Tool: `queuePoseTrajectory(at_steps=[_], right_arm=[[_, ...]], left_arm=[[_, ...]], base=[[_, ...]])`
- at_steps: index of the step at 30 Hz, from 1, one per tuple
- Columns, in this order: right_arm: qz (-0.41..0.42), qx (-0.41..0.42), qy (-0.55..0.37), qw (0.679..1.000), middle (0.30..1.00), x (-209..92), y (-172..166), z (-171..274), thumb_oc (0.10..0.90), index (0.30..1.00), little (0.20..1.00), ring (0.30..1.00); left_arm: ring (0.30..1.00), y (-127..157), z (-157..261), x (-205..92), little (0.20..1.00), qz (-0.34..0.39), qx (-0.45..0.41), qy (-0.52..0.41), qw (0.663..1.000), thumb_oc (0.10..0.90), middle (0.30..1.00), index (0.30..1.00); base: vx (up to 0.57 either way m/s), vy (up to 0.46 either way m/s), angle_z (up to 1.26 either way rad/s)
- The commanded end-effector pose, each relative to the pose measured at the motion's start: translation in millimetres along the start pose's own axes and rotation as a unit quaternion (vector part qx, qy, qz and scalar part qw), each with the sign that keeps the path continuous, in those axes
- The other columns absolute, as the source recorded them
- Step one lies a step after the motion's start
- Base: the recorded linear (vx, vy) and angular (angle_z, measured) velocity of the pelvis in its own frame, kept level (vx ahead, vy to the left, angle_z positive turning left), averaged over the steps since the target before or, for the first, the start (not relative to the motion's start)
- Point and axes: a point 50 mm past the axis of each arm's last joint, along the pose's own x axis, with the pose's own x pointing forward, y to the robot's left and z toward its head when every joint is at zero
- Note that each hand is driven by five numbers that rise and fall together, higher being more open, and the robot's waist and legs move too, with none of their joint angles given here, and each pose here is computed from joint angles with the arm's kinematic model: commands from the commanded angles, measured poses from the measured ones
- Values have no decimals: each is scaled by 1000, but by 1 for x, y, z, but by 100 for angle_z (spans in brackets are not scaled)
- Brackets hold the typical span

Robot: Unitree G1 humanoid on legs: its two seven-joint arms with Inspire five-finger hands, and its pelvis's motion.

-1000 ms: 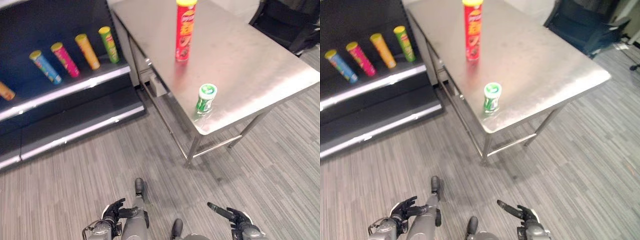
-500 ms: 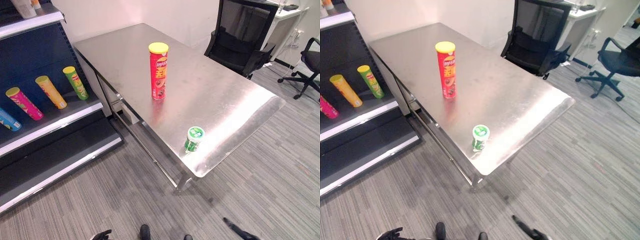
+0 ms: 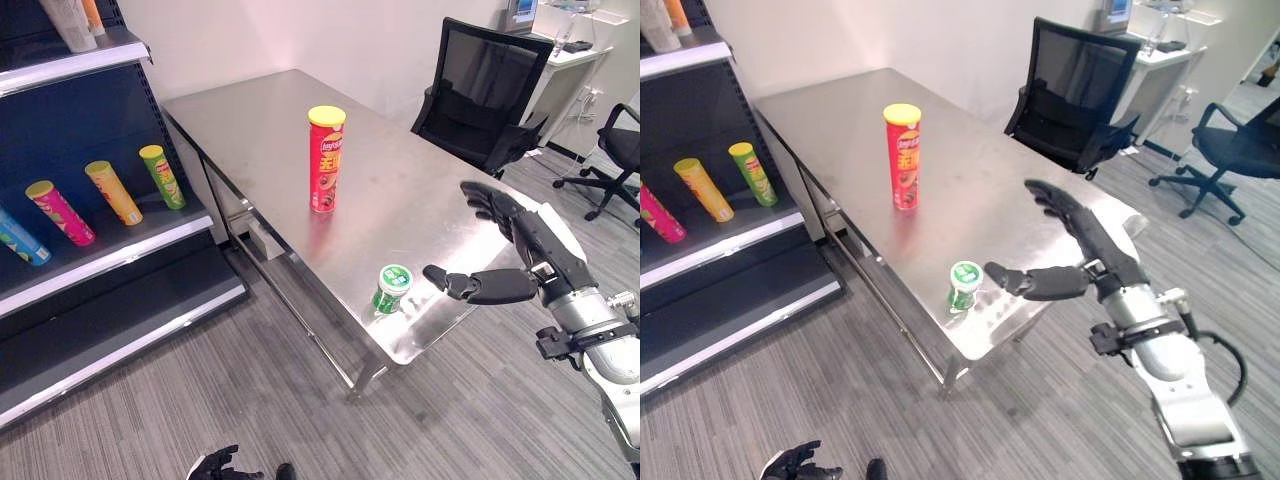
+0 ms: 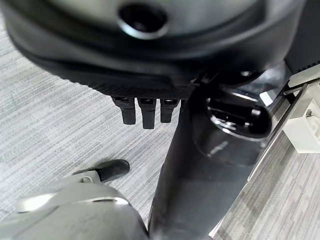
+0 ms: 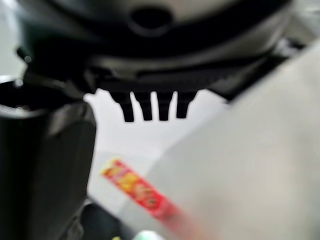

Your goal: Put the goods on the table back onto the shelves and tidy them up.

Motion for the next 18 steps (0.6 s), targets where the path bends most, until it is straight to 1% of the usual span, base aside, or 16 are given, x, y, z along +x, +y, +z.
queuePoseTrajectory(at_steps=[1,13,18], right_arm=[[-16,-13,-101,995,900,11,-19,39,800,900,900,900],[31,-6,-62,998,900,9,2,20,800,900,900,900],[45,-6,-21,999,900,12,22,0,800,900,900,900]], left_arm=[[900,14,14,4,900,7,37,-16,999,800,900,900],[900,13,7,3,900,10,29,-10,999,800,900,900],[900,13,4,2,900,15,19,-5,1000,800,900,900]], base=[[13,-55,2],[1,-26,10],[-11,-9,10]])
